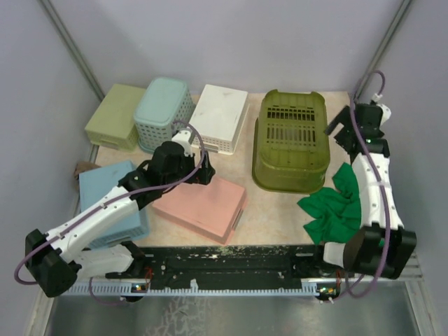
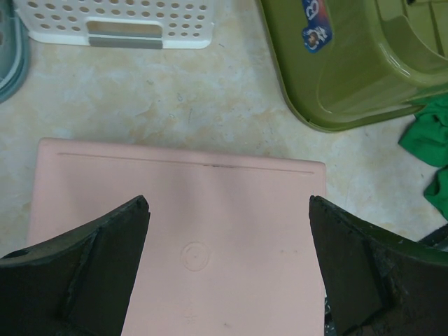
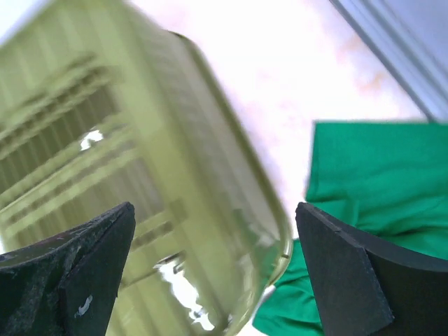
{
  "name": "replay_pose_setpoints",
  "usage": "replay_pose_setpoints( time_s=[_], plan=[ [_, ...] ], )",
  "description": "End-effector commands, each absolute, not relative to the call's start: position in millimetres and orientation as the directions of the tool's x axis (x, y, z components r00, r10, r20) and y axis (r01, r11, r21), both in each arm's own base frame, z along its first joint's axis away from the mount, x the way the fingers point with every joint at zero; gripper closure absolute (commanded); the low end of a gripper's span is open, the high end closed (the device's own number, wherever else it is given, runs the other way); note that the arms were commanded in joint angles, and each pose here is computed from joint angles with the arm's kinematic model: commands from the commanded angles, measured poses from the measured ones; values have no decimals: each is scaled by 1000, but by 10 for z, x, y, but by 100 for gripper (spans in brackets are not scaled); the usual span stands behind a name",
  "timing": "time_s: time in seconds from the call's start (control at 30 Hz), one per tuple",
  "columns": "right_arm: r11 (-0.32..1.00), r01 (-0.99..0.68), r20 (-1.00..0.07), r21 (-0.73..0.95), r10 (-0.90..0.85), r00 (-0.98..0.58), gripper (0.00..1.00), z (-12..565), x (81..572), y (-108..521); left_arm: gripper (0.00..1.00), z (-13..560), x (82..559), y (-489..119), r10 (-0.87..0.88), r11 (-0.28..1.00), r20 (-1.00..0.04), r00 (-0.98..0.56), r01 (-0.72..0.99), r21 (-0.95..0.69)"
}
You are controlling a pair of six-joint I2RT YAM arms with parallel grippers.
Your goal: Turn the large container upside down
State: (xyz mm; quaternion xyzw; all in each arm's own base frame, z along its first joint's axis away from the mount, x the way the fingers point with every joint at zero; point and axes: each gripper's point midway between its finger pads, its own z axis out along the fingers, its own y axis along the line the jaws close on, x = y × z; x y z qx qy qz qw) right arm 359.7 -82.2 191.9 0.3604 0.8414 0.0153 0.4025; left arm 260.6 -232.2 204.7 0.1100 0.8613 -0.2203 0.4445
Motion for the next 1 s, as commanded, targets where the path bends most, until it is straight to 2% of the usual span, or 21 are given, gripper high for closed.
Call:
replay_pose_setpoints(
  time_s=[0.0,0.07,0.17,0.33,0.43,0.6,0.97],
  plan=[
    [892,412,-908,183,314,-276,3,3197,3460,-411,0,2188,2842,-2166,-83,937,-845,-529,247,-247],
    [916,377,-939,135,240,-246,3,3404,3363,-246,0,2262,2922,-2129,-87,950,-856,-509,218,-226],
    [923,368,-953,109,203,-226,3,3426,3225,-189,0,2394,3017,-2106,-80,959,-871,-484,201,-199],
    [916,397,-931,59,194,-309,3,2909,3060,-244,0,2580,3091,-2223,-47,946,-881,-471,262,-191],
    [869,491,-901,67,264,-344,3,2636,2939,-332,0,2572,3090,-2275,-43,941,-871,-489,273,-200],
    [855,517,-884,42,273,-379,2,2530,2871,-367,0,2532,3024,-2270,-37,936,-860,-509,283,-208],
    [814,564,-924,139,311,-221,2,2888,2717,-484,0,2598,2860,-2131,-78,923,-885,-459,303,-238]
  ],
)
